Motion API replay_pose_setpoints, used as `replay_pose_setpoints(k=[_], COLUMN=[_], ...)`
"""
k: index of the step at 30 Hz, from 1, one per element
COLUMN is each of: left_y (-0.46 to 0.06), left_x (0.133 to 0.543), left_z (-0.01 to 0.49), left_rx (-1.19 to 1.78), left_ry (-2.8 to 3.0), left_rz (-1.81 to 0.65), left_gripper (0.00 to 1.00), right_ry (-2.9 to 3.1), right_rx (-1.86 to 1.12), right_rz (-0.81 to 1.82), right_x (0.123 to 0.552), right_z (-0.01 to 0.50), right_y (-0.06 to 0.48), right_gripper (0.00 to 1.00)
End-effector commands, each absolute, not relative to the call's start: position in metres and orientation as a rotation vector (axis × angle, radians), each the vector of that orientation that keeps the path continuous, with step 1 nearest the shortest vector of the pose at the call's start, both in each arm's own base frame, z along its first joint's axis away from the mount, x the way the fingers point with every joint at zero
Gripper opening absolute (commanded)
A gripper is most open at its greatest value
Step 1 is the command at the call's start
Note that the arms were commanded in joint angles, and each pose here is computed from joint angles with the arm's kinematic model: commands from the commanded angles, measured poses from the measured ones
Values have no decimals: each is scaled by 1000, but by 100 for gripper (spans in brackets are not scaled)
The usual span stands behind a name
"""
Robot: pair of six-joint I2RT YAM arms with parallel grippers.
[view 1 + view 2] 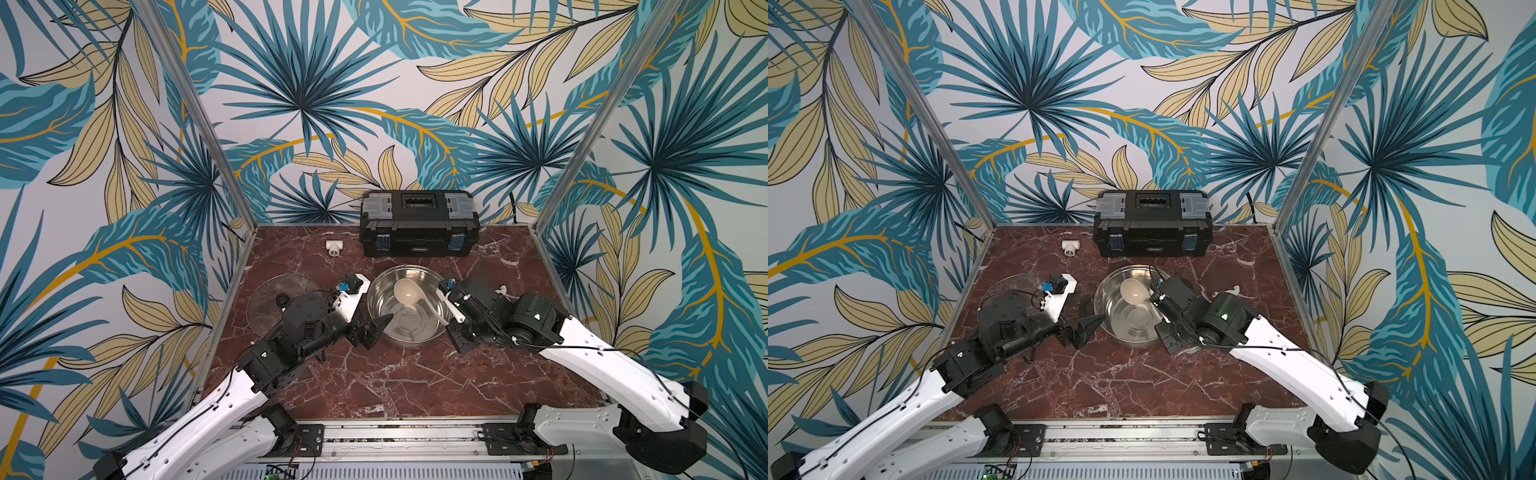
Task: Stir the soup with a spoon
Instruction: Place the spoon at the center of the board.
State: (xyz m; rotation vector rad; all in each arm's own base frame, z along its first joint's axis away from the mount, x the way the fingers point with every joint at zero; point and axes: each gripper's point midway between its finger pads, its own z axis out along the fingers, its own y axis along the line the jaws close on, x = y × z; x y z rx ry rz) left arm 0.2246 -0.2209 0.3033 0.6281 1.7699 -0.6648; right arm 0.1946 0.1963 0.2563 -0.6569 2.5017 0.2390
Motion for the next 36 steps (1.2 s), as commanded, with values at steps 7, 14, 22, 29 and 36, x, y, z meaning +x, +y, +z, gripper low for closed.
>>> replay_pose_setpoints(k=[7,14,22,29,36], left_y=[-158,-143,-142,-145,-148], left_x=[220,211,208,210,211], left_z=[350,345,335,332,328], left_rx=[377,339,330,328,331], left_ry=[1678,1692,1711,1712,1710], left_rz=[-498,-490,-503,-517,-530], left_gripper=[100,100,100,100,100], right_ry=[2357,2457,2506,2589,2639], right_rx=[-980,-1135,-1104,-1102,-1015], right_rz=[973,1182,1230,1107,872], right_x=[127,94,107,120,140], right_z=[285,226,179,144,118], right_y=[273,324,358,363,340], right_gripper=[0,0,0,0,53])
